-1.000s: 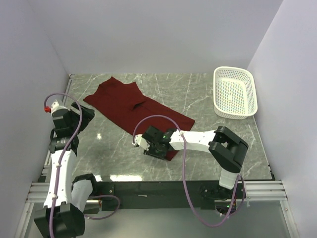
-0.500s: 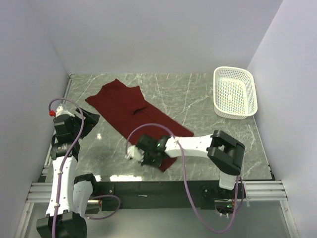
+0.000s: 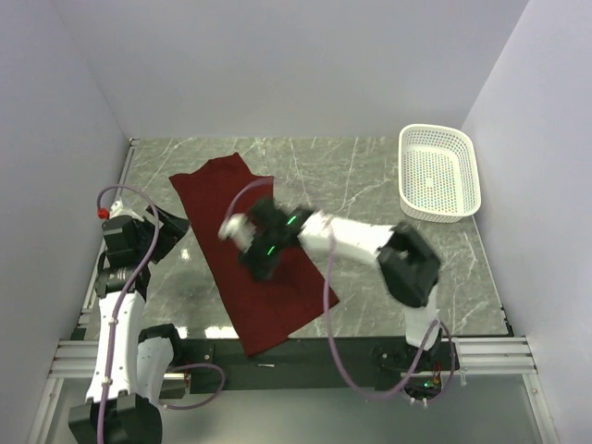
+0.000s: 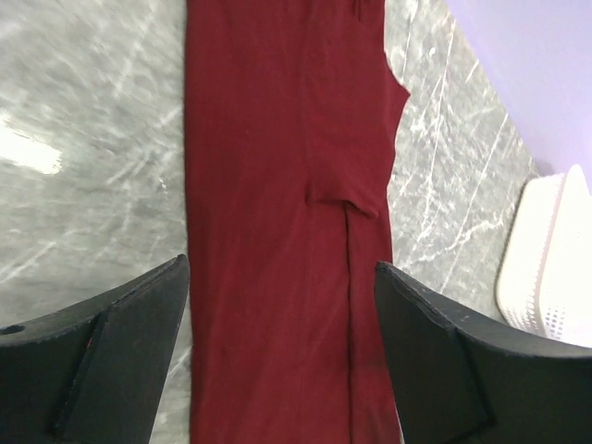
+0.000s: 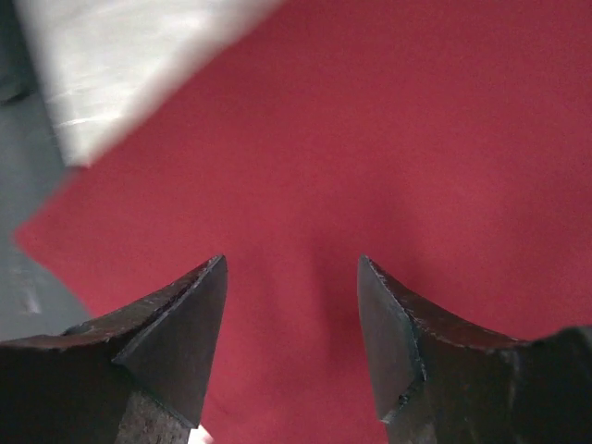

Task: Fold and stack the t-shirts
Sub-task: Fold the tshirt

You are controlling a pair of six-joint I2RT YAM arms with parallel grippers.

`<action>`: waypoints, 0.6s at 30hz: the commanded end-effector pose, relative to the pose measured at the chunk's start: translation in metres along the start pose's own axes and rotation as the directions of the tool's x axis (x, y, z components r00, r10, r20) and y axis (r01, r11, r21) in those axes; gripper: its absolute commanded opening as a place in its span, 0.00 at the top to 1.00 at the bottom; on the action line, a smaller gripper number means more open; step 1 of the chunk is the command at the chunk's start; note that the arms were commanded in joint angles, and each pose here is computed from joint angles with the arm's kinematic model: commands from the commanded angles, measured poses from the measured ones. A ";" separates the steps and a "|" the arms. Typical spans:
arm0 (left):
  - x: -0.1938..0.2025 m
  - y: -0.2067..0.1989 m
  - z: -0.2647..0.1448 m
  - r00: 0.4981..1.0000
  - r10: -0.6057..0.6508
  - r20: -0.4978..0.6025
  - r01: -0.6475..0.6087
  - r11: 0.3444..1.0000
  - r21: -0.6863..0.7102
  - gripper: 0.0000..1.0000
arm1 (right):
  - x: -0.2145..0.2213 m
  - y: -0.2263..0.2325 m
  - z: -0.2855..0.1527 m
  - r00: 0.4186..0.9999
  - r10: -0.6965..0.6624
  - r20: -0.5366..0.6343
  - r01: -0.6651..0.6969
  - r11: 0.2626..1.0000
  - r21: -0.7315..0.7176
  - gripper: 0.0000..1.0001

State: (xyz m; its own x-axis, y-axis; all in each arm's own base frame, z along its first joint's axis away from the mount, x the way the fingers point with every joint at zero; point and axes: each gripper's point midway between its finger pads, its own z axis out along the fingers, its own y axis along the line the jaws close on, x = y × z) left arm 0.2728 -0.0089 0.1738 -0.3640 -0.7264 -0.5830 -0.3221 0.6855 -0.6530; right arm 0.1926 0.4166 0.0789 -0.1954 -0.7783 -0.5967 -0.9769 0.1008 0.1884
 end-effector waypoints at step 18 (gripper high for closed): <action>0.022 -0.009 0.016 0.992 -0.022 -0.127 0.034 0.995 0.094 0.16 | 0.012 -0.237 -0.055 0.463 0.808 0.365 -0.866 0.500 -0.006 0.30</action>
State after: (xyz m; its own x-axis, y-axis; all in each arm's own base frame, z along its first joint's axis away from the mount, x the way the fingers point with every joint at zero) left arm 0.2843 -0.0280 0.1541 -0.4616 -0.7395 -0.4899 -0.2897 0.6476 -0.7047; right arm 0.4001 0.3369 0.0445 -0.9075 -0.1644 -0.3864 -0.3760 0.7279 0.5733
